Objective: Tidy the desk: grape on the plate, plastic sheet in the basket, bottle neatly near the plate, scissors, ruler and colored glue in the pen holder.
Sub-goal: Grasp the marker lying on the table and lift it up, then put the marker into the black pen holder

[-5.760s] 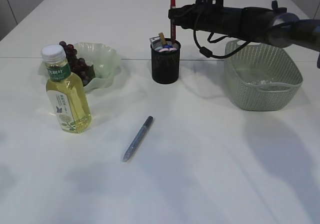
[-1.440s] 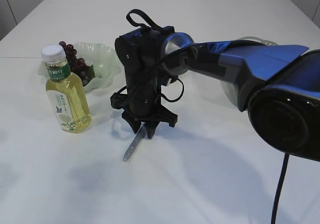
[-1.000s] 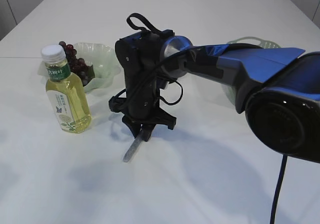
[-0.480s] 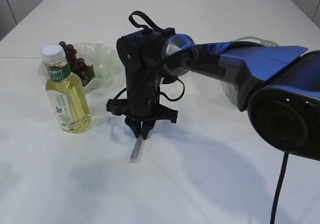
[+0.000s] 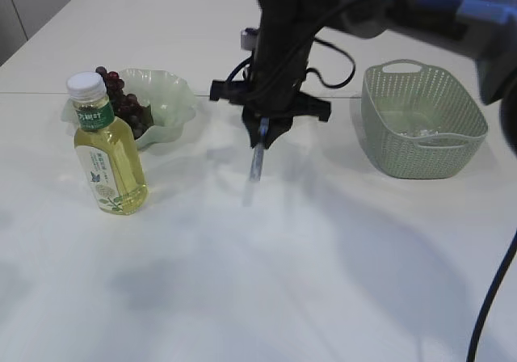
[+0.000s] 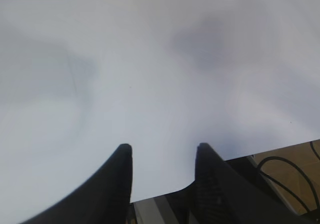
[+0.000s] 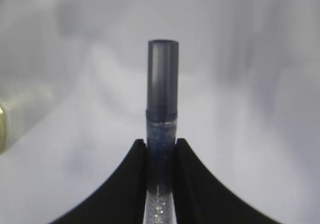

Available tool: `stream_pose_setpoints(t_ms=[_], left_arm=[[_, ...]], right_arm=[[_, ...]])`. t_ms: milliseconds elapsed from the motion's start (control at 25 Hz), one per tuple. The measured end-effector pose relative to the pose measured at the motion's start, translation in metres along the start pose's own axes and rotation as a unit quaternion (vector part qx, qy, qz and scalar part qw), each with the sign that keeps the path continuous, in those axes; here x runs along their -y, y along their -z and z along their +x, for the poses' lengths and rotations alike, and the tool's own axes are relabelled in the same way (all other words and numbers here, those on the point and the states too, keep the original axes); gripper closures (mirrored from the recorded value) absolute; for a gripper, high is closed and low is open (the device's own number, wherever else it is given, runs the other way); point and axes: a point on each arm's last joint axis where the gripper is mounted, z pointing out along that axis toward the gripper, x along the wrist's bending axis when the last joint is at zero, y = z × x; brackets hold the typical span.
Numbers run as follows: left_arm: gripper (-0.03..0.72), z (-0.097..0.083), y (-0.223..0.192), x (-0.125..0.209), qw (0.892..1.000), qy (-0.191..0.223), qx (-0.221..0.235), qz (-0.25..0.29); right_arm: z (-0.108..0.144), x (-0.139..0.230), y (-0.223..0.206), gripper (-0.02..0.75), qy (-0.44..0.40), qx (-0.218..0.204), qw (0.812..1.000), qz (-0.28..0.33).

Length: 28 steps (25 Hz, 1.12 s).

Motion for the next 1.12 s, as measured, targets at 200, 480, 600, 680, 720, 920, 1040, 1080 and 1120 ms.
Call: stream_pose_setpoints(t_ms=[200, 480, 600, 680, 720, 920, 1040, 1080, 1120], left_arm=[[0.380, 0.000, 0.000, 0.000, 1.000, 0.000, 0.000, 0.000], [0.380, 0.000, 0.000, 0.000, 1.000, 0.000, 0.000, 0.000], [0.380, 0.000, 0.000, 0.000, 1.000, 0.000, 0.000, 0.000], [0.380, 0.000, 0.000, 0.000, 1.000, 0.000, 0.000, 0.000], [0.380, 0.000, 0.000, 0.000, 1.000, 0.000, 0.000, 0.000], [0.380, -0.002, 0.000, 0.000, 1.000, 0.005, 0.009, 0.000], [0.380, -0.004, 0.000, 0.001, 1.000, 0.011, 0.019, 0.004], [0.380, -0.004, 0.000, 0.001, 1.000, 0.011, 0.021, 0.006], [0.380, -0.004, 0.000, 0.001, 1.000, 0.012, 0.022, 0.008]], right_arm=[[-0.052, -0.036, 0.049, 0.594, 0.004, -0.046, 0.998, -0.031], [-0.091, -0.054, 0.086, 0.594, 0.082, -0.131, 0.986, -0.054], [-0.090, -0.055, 0.089, 0.595, 0.125, -0.170, 0.976, -0.056], [-0.086, -0.056, 0.092, 0.594, 0.162, -0.199, 0.964, -0.073], [-0.084, -0.059, 0.094, 0.595, 0.180, -0.211, 0.957, -0.091], [-0.075, -0.071, 0.102, 0.595, 0.279, -0.237, 0.909, -0.199], [-0.070, -0.079, 0.105, 0.595, 0.330, -0.245, 0.872, -0.267], [-0.069, -0.082, 0.102, 0.595, 0.345, -0.246, 0.859, -0.286], [-0.068, -0.086, 0.098, 0.595, 0.359, -0.243, 0.848, -0.305]])
